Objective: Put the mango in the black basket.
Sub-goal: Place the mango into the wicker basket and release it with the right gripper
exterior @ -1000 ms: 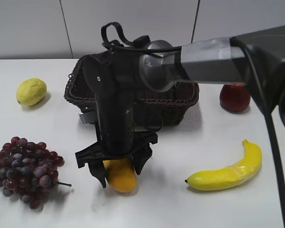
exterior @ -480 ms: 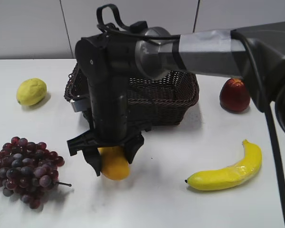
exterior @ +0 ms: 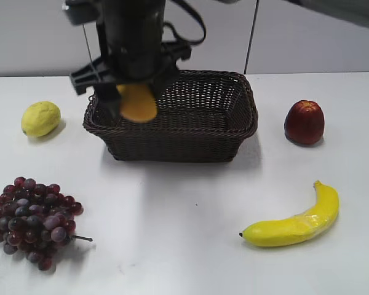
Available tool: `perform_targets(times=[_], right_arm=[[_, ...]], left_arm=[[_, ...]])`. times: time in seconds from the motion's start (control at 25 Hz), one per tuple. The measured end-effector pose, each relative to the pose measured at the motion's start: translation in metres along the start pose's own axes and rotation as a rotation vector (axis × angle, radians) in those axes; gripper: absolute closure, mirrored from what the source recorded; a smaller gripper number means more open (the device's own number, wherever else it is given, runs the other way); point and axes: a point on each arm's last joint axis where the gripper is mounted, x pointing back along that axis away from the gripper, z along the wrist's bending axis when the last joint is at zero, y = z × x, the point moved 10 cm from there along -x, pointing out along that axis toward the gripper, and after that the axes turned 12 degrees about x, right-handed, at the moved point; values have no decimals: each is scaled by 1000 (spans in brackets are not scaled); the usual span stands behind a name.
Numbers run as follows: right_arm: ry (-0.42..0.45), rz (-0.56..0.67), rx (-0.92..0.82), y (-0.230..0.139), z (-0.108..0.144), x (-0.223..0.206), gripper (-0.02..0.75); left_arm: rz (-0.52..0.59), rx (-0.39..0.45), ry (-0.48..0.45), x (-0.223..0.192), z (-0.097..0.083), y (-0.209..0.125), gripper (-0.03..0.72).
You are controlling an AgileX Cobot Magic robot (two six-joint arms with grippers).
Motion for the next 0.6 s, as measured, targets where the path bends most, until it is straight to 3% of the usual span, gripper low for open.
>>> perform_targets(times=[0.16,0.28,0.4,0.6], right_arm=[[-204,-91,30,23,-53,20,205],[-253,-86,-7,22,-85,20,205],[-243,-59,-83,15,-114,12,205],[-98,-11,-229,4,-129,-19,205]], left_arm=[[0,0,0,0,0,0,169],[0,0,0,0,0,0,169],[0,0,0,0,0,0,169],[0,0,0,0,0,0,169]])
